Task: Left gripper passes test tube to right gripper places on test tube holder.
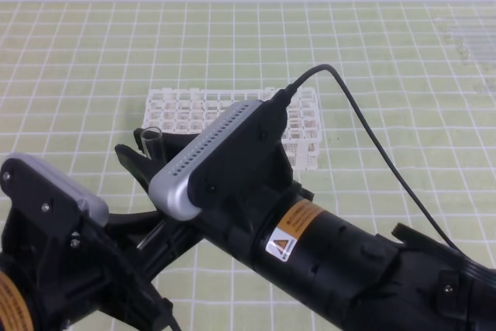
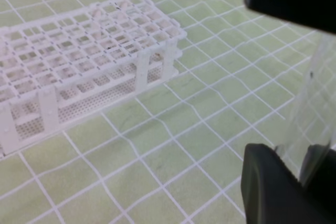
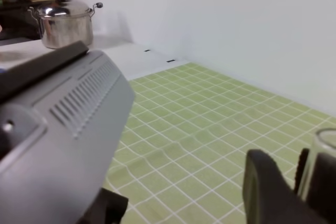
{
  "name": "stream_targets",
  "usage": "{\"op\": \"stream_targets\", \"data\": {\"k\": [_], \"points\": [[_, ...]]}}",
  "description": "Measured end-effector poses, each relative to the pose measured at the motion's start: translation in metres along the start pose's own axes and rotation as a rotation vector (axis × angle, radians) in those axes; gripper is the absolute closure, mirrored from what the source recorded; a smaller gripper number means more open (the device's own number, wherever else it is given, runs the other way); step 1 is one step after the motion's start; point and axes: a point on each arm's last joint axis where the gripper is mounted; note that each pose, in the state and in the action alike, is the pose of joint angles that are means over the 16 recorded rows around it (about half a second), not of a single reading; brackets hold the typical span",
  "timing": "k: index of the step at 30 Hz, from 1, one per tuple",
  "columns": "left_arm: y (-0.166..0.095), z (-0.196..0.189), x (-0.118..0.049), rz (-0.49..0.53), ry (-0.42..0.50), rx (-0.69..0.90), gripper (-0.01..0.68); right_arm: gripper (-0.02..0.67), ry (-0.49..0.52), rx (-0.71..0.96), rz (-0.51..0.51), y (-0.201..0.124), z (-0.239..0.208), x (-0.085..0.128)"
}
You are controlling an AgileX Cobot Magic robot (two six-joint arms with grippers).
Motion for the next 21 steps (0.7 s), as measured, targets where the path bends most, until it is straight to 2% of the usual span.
{"op": "stream_targets", "data": {"k": [12, 21], "points": [[0.0024, 0.0000, -0.0011, -0.003, -0.012, -0.027, 0.643, 0.559, -0.002, -0.010, 0.007, 0.0009, -0.0001, 0.0002], [0.0051, 0.0000, -0.0022, -0.005, -0.025, -0.056, 0.489, 0.561, -0.012, -0.015, 0.010, 0.0014, 0.0000, -0.0009]]}}
Point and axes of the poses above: a point on each arm's last joint axis where the gripper is mounted, z pointing out along that axis toward the gripper, x along the wrist's bending axis when the last joint is at zero, y = z × x, and after that the axes turned 1 degree about z, right-handed
